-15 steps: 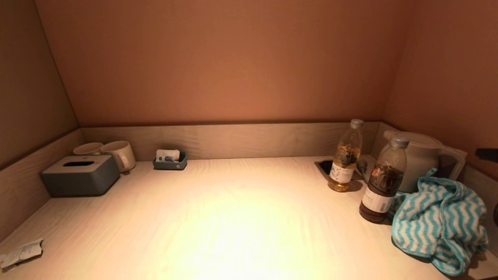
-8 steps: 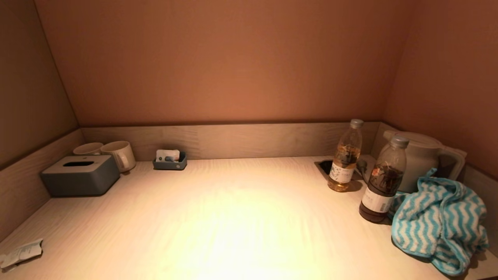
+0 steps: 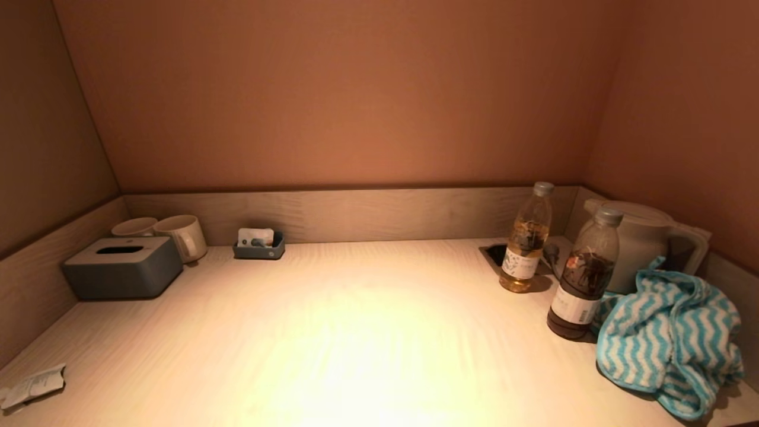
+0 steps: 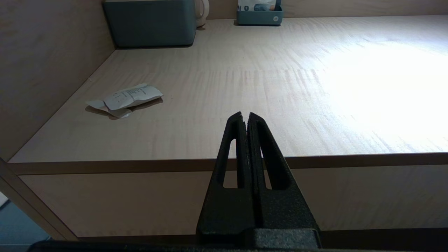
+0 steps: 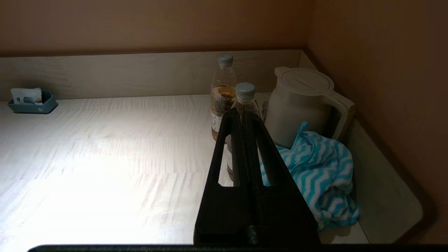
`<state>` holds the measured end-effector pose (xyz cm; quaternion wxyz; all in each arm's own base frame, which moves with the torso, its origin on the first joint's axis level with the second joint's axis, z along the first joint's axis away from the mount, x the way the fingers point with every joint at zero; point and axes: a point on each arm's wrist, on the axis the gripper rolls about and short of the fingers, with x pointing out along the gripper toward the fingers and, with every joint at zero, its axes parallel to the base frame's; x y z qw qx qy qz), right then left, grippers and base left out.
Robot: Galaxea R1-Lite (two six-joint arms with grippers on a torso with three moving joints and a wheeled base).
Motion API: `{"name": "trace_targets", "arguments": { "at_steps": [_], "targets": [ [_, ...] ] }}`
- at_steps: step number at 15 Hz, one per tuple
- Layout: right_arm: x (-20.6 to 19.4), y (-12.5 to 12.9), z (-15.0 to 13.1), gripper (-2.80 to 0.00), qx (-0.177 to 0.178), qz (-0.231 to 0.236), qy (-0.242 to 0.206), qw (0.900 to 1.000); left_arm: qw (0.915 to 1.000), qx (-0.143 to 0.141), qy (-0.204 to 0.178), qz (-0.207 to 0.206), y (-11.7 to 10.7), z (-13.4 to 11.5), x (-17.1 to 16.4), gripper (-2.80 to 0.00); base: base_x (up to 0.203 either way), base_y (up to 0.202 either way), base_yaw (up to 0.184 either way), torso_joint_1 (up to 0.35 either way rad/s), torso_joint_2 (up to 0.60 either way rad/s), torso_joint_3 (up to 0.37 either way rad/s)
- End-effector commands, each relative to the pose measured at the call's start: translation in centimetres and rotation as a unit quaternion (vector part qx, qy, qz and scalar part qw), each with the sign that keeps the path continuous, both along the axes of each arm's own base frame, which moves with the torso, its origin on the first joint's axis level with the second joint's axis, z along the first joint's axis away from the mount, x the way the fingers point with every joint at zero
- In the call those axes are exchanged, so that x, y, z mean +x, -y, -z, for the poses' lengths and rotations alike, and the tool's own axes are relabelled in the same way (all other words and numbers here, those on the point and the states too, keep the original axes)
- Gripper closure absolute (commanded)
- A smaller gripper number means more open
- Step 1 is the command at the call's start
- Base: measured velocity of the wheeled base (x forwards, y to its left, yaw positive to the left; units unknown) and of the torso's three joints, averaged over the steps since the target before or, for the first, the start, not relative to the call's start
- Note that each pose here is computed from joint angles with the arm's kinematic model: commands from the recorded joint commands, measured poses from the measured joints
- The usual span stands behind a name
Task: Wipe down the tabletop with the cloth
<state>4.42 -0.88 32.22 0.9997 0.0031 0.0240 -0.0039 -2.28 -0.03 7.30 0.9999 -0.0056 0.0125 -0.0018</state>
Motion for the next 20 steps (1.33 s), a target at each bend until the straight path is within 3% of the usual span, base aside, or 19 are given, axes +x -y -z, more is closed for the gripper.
{"name": "trace_targets", "arguments": {
  "at_steps": [1, 5, 10, 13, 20],
  "targets": [
    [-2.1, -0.9, 0.4, 0.00, -0.006, -0.002, 0.014, 1.000, 1.0000, 0.000, 0.000, 0.000, 0.0, 0.0, 0.0, 0.00, 0.000, 0.000, 0.000, 0.000, 0.00, 0.000],
    [-5.0, -2.0, 1.2, 0.00, -0.014, -0.012, 0.033, 0.999, 1.0000, 0.000, 0.000, 0.000, 0.0, 0.0, 0.0, 0.00, 0.000, 0.000, 0.000, 0.000, 0.00, 0.000],
    [-9.8, -3.2, 1.6, 0.00, -0.033, -0.063, 0.084, 0.994, 1.0000, -0.001, 0.000, 0.000, 0.0, 0.0, 0.0, 0.00, 0.000, 0.000, 0.000, 0.000, 0.00, 0.000],
    [-11.8, -2.7, 1.7, 0.00, -0.037, -0.098, 0.107, 0.989, 1.0000, 0.000, 0.000, 0.000, 0.0, 0.0, 0.0, 0.00, 0.000, 0.000, 0.000, 0.000, 0.00, 0.000],
    [-14.8, -1.7, 5.1, 0.00, -0.041, -0.105, 0.130, 0.985, 1.0000, -0.001, 0.000, 0.000, 0.0, 0.0, 0.0, 0.00, 0.000, 0.000, 0.000, 0.000, 0.00, 0.000]
  ]
}}
